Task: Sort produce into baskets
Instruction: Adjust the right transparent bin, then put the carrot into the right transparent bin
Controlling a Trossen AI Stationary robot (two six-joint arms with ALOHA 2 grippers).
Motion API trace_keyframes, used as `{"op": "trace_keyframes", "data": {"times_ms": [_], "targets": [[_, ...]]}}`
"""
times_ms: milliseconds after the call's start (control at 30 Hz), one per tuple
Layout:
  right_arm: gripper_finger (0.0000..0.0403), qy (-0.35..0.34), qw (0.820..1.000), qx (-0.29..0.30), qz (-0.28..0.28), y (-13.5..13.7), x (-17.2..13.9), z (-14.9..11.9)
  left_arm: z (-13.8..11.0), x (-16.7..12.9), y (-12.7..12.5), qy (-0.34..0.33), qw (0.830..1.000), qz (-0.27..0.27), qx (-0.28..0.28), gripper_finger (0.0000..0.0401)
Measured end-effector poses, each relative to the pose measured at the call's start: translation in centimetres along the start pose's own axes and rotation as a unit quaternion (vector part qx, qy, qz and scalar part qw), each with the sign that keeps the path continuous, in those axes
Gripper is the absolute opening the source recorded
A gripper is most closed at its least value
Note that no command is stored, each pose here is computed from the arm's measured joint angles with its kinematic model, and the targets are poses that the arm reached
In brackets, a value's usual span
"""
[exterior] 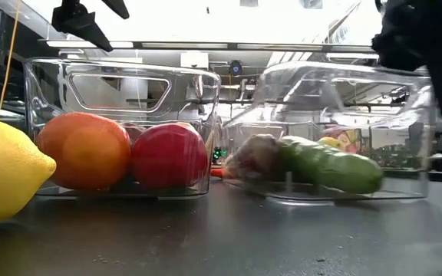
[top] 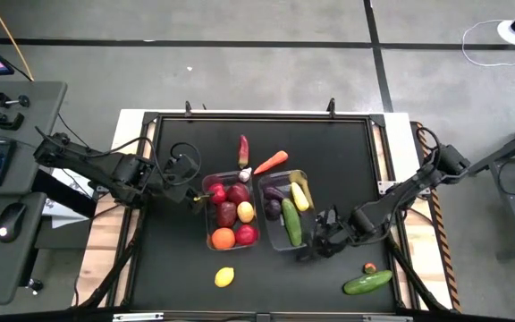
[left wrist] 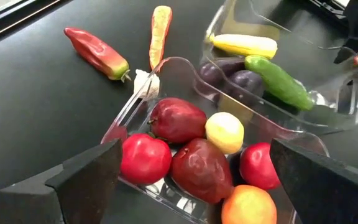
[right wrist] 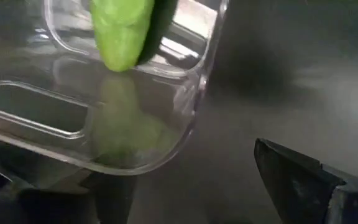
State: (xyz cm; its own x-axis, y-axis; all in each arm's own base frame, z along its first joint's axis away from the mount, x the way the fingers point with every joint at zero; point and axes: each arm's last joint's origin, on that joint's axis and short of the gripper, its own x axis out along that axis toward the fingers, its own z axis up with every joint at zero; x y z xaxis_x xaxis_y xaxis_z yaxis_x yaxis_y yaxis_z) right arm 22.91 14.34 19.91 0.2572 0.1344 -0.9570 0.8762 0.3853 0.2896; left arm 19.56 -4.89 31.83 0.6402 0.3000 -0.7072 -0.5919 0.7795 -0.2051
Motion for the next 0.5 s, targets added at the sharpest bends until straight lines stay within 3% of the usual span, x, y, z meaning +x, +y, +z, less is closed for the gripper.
{"op": "trace_keyframes", "data": {"times_ms": [133, 267, 400, 500], "targets": [[0.0304, -0.016, 1.000, -0.002, 0.027, 0.6, 0.0, 0.7, 0.0, 0.0, 0.0, 0.000, 1.000, 0.000, 0.005, 0.0397], [0.0304, 0.014, 0.997, -0.049, 0.062, 1.7, -0.6, 0.6, -0.1, 0.0, 0.0, 0.008, 1.000, -0.006, 0.009, 0.0397], [0.0304, 0.035, 0.989, -0.106, 0.093, 2.9, -4.2, -0.5, -0.2, 0.0, -0.1, 0.024, 0.999, -0.018, 0.010, 0.0397], [0.0304, -0.030, 0.989, -0.105, 0.100, 3.4, -8.1, 0.4, -0.2, 0.0, -0.1, 0.027, 0.999, -0.021, 0.011, 0.0397]]}}
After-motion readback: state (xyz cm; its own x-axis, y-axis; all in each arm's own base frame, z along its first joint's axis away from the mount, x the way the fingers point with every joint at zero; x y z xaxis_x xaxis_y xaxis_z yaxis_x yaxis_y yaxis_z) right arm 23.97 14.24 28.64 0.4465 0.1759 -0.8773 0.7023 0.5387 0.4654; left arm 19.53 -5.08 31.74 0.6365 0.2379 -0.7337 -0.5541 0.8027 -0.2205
